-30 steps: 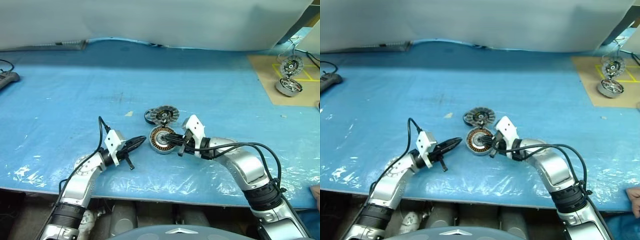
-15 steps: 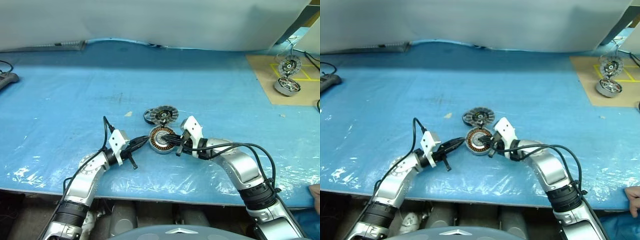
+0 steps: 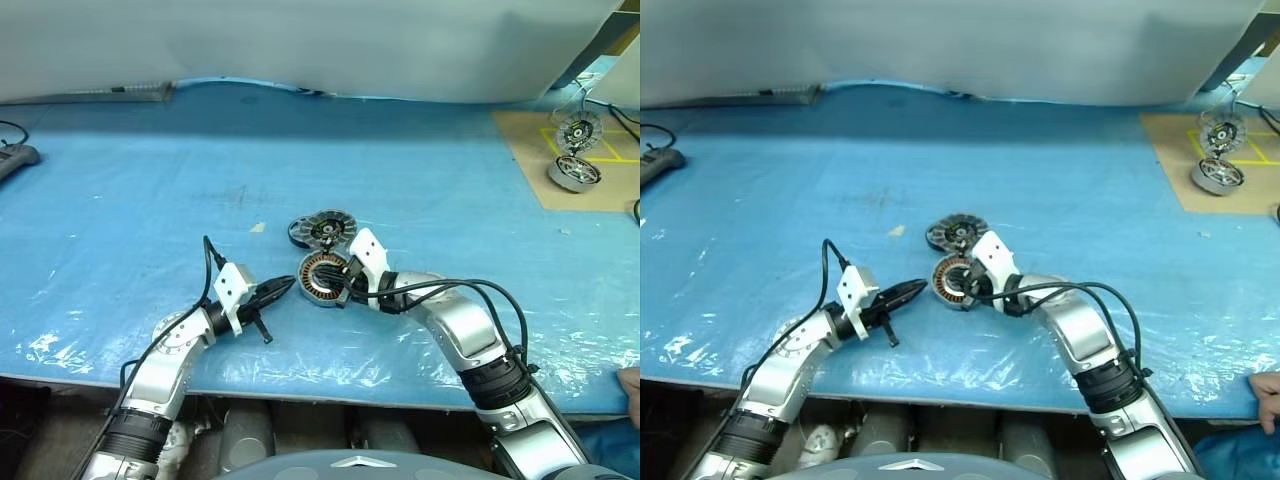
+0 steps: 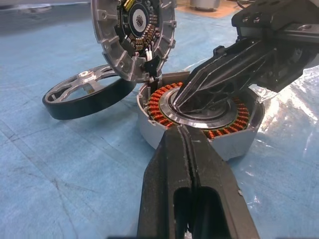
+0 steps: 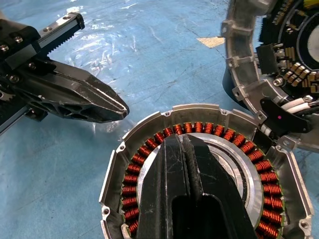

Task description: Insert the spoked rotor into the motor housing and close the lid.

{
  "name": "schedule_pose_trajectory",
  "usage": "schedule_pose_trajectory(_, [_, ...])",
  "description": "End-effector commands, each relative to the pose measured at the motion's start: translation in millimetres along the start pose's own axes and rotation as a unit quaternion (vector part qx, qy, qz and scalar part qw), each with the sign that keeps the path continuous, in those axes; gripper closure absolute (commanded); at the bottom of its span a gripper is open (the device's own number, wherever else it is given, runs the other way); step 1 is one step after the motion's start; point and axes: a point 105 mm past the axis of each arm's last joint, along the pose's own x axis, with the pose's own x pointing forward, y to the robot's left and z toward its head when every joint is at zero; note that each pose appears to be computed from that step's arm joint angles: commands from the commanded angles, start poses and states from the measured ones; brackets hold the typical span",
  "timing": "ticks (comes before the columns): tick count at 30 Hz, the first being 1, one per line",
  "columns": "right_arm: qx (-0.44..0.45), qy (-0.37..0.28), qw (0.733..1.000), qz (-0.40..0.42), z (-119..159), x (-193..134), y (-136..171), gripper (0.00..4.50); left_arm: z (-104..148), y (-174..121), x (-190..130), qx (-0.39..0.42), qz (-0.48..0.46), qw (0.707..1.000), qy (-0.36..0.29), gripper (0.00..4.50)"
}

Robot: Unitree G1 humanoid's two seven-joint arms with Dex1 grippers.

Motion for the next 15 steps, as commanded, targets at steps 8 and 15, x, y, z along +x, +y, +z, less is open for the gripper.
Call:
schedule_pose_trajectory(8, [0.012,-0.021,0.998,-0.058,12.4,-13.2,-22.1,4.47,8.7,-2.3,2.5,0.008,-0.008,1.000,-0.018,4.50])
schedule_pose_trajectory(15, [0.018,-0.040,0.998,-0.045,22.1,-18.6,-15.8,4.47,9.4,-3.2,2.6,0.008,-0.012,1.000,-0.018,4.50])
